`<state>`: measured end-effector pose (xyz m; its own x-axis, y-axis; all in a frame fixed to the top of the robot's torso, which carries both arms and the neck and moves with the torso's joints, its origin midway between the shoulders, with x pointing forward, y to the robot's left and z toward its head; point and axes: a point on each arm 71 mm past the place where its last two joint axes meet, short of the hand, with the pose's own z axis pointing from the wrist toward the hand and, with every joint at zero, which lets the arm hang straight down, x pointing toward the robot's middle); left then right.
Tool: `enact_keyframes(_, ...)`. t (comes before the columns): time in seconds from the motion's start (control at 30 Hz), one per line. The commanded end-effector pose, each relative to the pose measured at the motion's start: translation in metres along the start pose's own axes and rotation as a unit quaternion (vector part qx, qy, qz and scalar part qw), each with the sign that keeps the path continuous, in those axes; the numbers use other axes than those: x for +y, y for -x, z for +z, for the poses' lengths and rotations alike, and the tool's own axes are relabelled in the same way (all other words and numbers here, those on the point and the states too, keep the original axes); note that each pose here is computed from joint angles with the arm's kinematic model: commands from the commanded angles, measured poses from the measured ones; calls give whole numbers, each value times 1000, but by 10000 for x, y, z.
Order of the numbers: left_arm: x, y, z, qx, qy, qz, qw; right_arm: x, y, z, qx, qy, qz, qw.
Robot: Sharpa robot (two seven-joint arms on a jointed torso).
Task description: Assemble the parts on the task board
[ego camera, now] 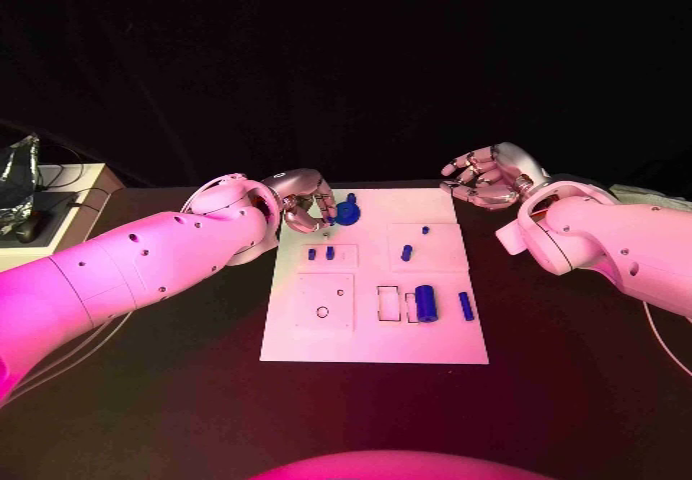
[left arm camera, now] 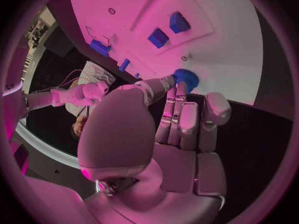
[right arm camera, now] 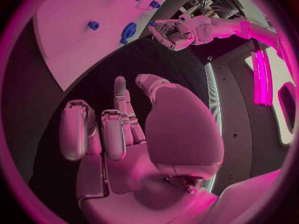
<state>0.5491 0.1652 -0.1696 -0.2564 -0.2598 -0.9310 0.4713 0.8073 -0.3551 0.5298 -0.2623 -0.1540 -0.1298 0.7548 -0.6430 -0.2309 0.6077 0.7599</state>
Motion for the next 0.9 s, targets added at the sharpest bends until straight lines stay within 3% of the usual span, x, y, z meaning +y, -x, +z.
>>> enact_keyframes(0.03, 5, -32, 7, 21, 2, 4, 1000, 16, -6, 0, 4, 8, -4, 1000)
enact_keyframes(0.67, 131, -103, -5, 31, 20, 25, 999, 13, -2, 0, 4, 8, -6, 1000)
enact_keyframes(0.9, 135, -106, -10, 34, 20, 25, 999, 13, -3, 1, 4, 8, -6, 1000)
